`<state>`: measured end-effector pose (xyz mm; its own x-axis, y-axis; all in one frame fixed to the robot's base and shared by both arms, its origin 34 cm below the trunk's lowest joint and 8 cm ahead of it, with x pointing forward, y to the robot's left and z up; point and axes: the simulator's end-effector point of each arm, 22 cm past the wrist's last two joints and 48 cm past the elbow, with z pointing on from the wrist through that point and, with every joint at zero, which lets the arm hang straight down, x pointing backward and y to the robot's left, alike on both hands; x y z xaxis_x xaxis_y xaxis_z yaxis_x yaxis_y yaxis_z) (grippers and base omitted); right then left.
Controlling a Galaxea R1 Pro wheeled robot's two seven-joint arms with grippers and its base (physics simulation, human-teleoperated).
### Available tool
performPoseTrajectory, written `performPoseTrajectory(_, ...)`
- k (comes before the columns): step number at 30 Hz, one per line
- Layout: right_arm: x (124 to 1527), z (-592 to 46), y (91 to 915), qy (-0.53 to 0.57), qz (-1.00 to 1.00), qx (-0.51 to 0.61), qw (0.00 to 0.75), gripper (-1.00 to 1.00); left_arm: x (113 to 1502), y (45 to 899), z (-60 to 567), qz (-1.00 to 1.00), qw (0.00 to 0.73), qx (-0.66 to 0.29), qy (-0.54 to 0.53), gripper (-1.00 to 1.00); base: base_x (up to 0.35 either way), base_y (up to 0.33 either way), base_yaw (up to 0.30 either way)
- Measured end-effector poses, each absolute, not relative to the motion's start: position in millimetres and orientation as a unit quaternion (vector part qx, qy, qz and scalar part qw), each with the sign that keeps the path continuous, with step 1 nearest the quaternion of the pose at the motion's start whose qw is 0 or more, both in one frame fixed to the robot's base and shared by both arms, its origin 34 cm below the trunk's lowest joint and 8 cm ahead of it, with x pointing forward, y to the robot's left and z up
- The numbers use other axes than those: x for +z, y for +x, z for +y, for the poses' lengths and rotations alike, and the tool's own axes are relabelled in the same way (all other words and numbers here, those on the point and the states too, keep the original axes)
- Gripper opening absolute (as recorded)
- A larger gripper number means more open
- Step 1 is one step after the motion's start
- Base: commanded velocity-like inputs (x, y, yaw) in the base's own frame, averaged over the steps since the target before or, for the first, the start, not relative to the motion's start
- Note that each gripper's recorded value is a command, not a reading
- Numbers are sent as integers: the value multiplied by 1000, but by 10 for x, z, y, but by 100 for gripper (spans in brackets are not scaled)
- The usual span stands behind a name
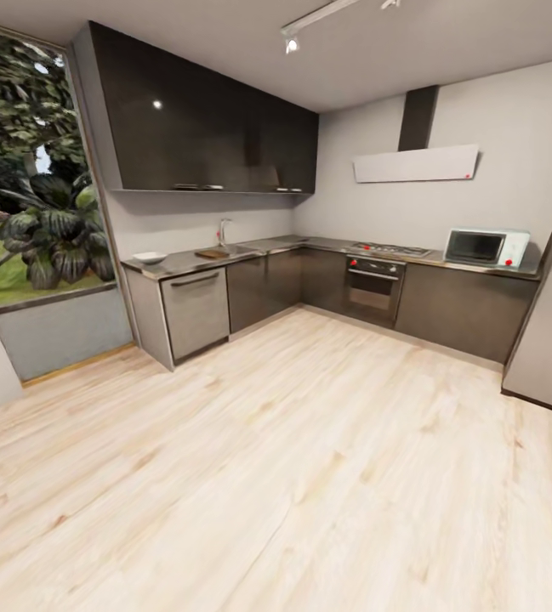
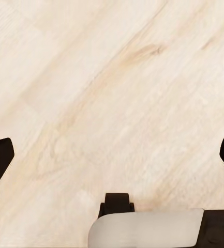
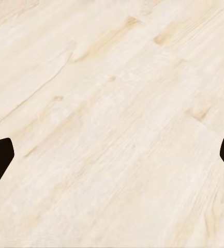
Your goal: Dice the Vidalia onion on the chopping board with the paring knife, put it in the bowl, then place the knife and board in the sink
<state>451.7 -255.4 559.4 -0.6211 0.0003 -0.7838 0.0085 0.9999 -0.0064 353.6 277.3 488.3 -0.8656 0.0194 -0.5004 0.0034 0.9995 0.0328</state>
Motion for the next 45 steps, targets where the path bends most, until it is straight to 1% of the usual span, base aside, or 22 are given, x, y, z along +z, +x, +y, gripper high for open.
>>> performPoseTrajectory(37, 5588, -2554, 4512, 3, 901, -5, 434, 100, 4879, 3528, 2773, 966, 258, 15, 7, 100, 305, 0, 0)
performPoseTrajectory(45, 5588, -2553, 4513, 2, 901, -5, 435, 100, 4879, 3529, 2772, 966, 258, 16, 7, 100, 311, -96, 0)
